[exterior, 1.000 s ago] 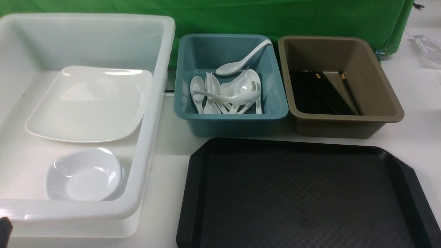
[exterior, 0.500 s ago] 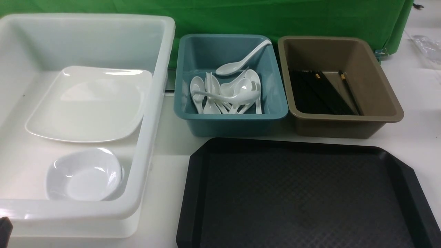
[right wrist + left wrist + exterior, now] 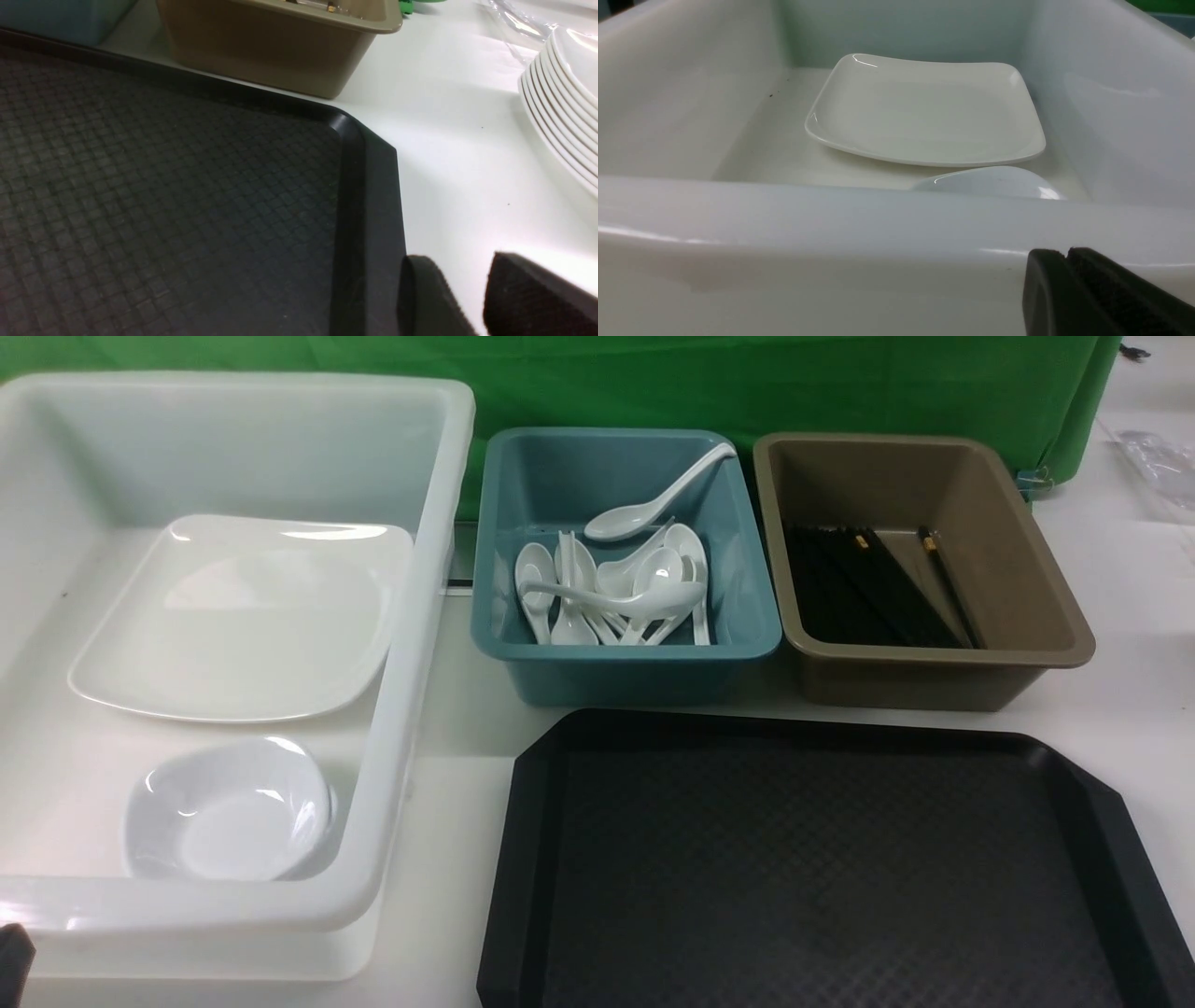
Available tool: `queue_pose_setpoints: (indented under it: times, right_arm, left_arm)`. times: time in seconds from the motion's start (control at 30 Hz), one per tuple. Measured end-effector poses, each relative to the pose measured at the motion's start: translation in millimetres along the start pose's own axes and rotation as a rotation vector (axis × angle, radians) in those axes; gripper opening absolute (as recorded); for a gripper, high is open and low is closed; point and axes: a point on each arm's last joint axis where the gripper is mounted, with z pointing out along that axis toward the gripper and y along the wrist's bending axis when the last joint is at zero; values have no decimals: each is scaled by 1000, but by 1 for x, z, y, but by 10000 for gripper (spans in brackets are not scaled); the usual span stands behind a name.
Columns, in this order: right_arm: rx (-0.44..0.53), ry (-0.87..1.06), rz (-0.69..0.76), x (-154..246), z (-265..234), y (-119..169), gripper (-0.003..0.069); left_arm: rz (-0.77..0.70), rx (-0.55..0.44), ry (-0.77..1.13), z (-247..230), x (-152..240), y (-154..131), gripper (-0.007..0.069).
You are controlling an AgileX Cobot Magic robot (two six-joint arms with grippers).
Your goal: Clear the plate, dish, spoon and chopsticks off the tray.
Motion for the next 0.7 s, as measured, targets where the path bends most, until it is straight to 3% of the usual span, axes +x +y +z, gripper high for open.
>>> queue_pose_setpoints:
  times: [0.7]
  right_arm:
    - [0,0,21,0,0,0,239]
  left_arm:
    - [1,0,0,0,0,0,18]
